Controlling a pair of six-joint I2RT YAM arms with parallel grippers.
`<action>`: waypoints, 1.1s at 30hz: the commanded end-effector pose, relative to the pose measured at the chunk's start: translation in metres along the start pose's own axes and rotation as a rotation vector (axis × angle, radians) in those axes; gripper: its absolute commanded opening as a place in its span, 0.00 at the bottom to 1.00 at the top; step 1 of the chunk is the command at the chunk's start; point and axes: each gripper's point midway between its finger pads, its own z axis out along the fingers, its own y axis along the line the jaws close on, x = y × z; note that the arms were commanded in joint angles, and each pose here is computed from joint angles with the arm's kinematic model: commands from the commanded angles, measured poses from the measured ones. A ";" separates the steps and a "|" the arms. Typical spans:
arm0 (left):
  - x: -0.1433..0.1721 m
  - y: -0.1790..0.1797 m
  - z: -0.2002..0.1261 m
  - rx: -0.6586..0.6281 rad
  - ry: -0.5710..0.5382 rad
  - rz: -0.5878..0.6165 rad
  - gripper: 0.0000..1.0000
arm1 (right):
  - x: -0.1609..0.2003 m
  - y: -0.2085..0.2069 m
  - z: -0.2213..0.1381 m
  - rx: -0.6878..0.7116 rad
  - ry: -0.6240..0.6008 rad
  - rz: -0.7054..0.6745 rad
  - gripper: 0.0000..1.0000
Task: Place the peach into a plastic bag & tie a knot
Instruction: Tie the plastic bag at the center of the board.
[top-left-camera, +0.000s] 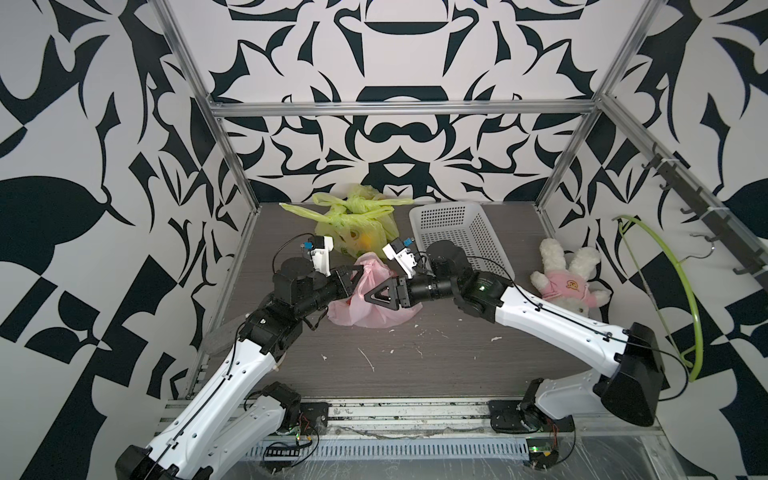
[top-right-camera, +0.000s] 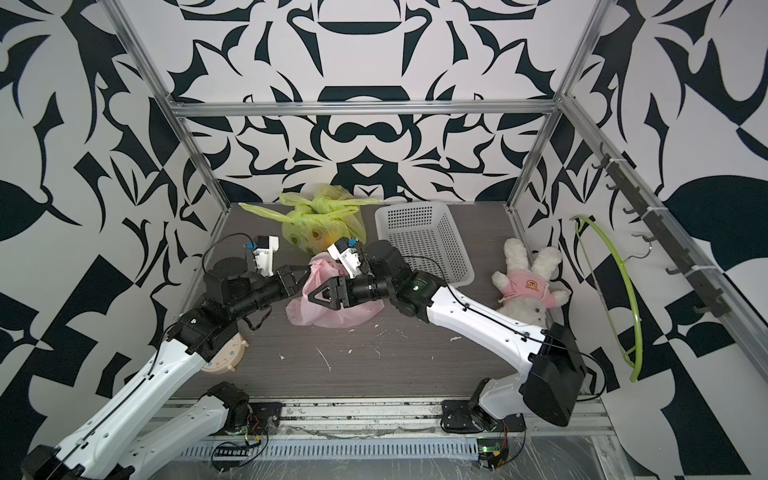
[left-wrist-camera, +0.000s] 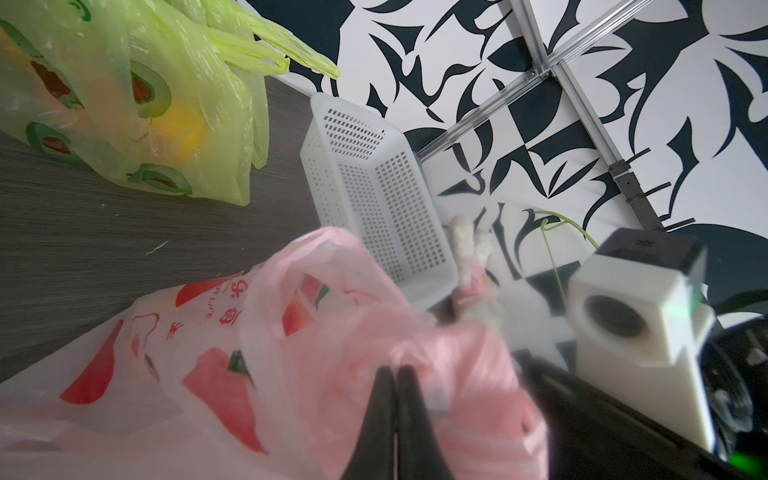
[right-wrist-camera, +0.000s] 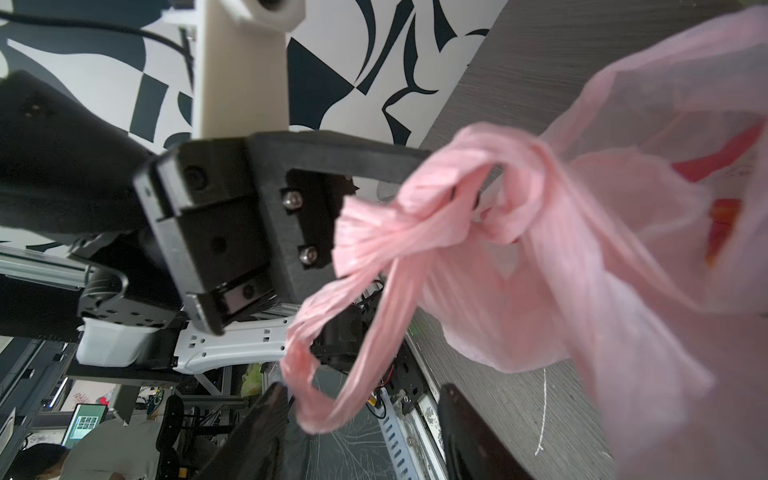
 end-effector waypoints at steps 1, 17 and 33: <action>-0.004 -0.009 -0.005 0.022 -0.003 0.014 0.00 | -0.028 0.034 -0.006 -0.080 -0.083 -0.064 0.58; -0.056 -0.012 -0.033 -0.142 -0.015 0.195 0.00 | 0.000 0.003 -0.034 0.038 -0.097 -0.056 0.00; -0.173 0.078 -0.044 -0.580 -0.144 0.347 0.00 | 0.028 -0.082 -0.084 0.244 -0.119 0.048 0.00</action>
